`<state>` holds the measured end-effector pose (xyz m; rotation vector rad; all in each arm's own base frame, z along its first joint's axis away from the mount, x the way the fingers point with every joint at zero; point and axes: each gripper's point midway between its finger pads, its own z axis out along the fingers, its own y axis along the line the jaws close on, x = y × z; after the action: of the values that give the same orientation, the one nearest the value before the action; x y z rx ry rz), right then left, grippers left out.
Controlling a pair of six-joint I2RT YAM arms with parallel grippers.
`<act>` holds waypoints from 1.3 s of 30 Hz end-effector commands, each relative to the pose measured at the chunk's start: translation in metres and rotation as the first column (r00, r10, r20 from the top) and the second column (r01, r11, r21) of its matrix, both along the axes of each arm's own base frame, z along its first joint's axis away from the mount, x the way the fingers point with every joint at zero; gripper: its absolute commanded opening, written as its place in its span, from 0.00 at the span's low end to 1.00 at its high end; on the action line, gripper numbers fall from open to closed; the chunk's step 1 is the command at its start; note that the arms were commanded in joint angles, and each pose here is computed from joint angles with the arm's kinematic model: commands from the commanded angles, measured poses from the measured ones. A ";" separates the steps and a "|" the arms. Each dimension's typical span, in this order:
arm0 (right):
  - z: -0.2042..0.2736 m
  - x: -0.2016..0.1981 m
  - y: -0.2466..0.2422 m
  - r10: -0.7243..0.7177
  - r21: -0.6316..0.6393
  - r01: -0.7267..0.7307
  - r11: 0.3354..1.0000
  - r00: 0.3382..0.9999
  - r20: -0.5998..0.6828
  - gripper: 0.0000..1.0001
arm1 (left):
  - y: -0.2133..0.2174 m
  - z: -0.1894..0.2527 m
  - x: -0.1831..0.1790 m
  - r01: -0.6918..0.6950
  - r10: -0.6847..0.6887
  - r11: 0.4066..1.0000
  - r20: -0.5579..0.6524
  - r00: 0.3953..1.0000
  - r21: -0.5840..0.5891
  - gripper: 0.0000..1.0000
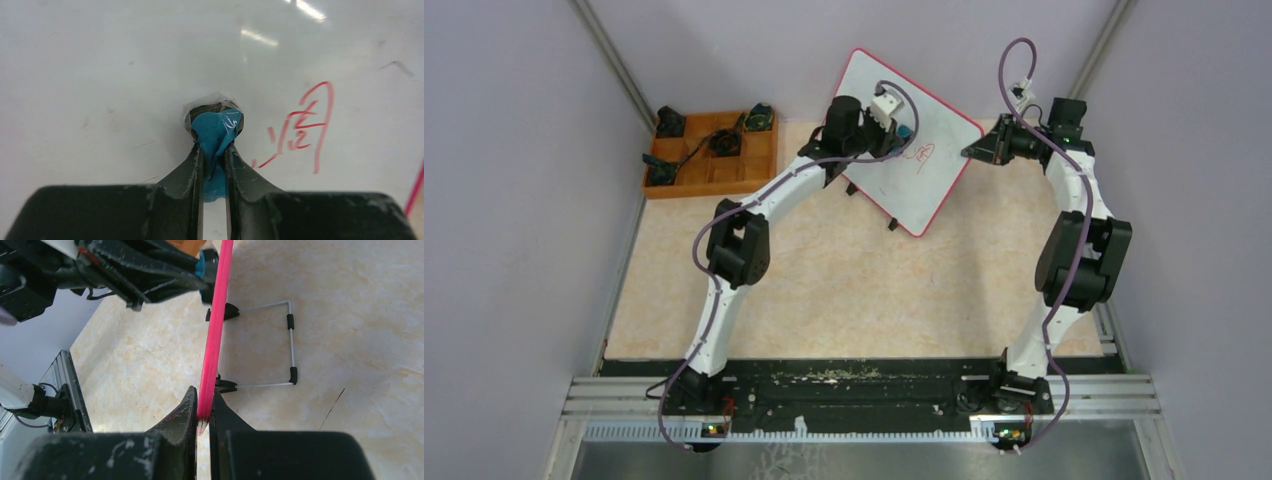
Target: Erase the whiteboard
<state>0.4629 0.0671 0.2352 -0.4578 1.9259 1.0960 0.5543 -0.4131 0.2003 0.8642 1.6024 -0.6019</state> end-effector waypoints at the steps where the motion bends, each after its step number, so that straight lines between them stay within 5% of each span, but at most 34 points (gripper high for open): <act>1: 0.032 -0.016 0.021 0.101 -0.005 -0.101 0.995 0.987 0.126 0.00 | -0.049 0.019 -0.053 0.158 -0.162 0.985 -0.060 0.985 -0.064 0.00; 7: 0.034 -0.017 0.021 0.101 -0.008 -0.101 0.995 0.986 0.131 0.00 | -0.034 0.015 -0.029 0.076 -0.080 0.995 -0.069 0.994 -0.058 0.00; 22: 0.032 -0.016 0.022 0.107 -0.002 -0.107 0.994 0.986 0.131 0.00 | 0.101 -0.030 0.069 -0.187 0.190 0.981 -0.045 0.981 0.058 0.00; 30: 0.032 -0.015 0.022 0.104 0.000 -0.105 0.994 0.987 0.124 0.00 | 0.055 -0.028 0.044 -0.115 0.117 0.993 -0.062 0.991 0.025 0.00; 39: 0.036 -0.016 0.022 0.102 -0.005 -0.102 0.995 0.987 0.128 0.00 | -0.026 -0.028 -0.025 0.050 -0.050 0.999 -0.097 0.994 0.006 0.00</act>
<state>0.4626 0.0680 0.2350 -0.4549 1.9301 1.0969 0.5898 -0.3688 0.1706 0.7639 1.7191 -0.5040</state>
